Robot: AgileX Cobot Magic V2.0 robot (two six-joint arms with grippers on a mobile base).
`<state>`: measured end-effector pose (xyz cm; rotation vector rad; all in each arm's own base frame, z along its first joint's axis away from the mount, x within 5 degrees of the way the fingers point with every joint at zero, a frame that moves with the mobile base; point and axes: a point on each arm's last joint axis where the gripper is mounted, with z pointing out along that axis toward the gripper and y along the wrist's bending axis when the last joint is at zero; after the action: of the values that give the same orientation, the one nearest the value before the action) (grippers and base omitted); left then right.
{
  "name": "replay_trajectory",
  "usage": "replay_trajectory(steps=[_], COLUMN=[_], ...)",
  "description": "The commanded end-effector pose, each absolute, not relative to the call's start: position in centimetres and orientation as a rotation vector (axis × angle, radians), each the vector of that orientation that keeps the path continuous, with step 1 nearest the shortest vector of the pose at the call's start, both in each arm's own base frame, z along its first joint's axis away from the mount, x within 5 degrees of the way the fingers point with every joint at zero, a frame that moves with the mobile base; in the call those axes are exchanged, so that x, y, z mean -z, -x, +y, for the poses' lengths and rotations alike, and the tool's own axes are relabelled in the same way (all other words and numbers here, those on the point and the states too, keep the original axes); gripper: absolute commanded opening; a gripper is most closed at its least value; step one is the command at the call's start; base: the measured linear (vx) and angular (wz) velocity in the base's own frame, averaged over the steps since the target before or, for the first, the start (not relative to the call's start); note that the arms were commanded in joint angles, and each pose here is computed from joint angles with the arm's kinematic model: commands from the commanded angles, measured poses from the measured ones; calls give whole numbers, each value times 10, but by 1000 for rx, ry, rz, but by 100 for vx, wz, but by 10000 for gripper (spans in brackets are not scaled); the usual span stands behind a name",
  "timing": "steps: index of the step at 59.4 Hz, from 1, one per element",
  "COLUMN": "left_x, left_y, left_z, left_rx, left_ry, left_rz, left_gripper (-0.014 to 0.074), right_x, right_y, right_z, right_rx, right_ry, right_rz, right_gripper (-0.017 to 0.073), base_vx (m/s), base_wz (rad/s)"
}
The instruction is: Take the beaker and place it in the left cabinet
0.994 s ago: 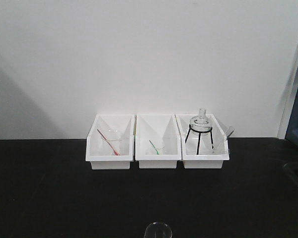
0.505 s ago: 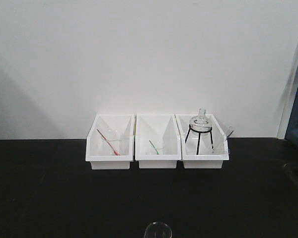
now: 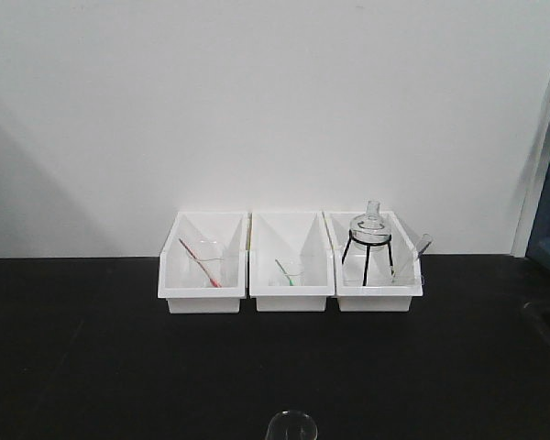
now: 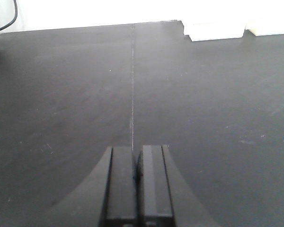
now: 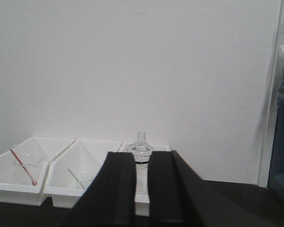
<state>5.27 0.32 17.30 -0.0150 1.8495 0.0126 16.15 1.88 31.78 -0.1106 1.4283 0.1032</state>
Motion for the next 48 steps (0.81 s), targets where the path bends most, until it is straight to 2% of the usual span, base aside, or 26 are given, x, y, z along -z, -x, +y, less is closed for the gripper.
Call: replay_trajectory(steps=[1, 8, 16, 21, 31, 35, 42, 48], left_x=[-185, -185, -185, -185, -185, -185, -185, -185], left_y=[-53, -53, -53, -53, -53, -53, -53, -53], left_z=[2, 2, 2, 2, 2, 2, 2, 2], left_rx=[4, 4, 4, 4, 4, 4, 4, 4], left_ry=[2, 2, 2, 2, 2, 2, 2, 2], left_rz=[1750, 1750, 1750, 1750, 1750, 1750, 1750, 1750], left_gripper=[4, 4, 4, 4, 4, 4, 4, 4], right_x=[-338, -338, -338, -340, -336, -326, -299, -267], right_y=[-161, -161, -161, -161, -169, -178, -185, -183], right_z=[19, 19, 19, 19, 23, 30, 53, 64], right_rx=[-106, -108, -108, -120, -253, -281, -407, -554], right_ry=[112, 111, 111, 105, 55, 131, 385, 465], right_rz=[1304, 1302, 1301, 1285, 1296, 1335, 1330, 1355], right_gripper=[365, 566, 732, 729, 704, 685, 649, 614], base_vx=[0, 0, 0, 0, 0, 0, 0, 0], base_wz=[0, 0, 0, 0, 0, 0, 0, 0])
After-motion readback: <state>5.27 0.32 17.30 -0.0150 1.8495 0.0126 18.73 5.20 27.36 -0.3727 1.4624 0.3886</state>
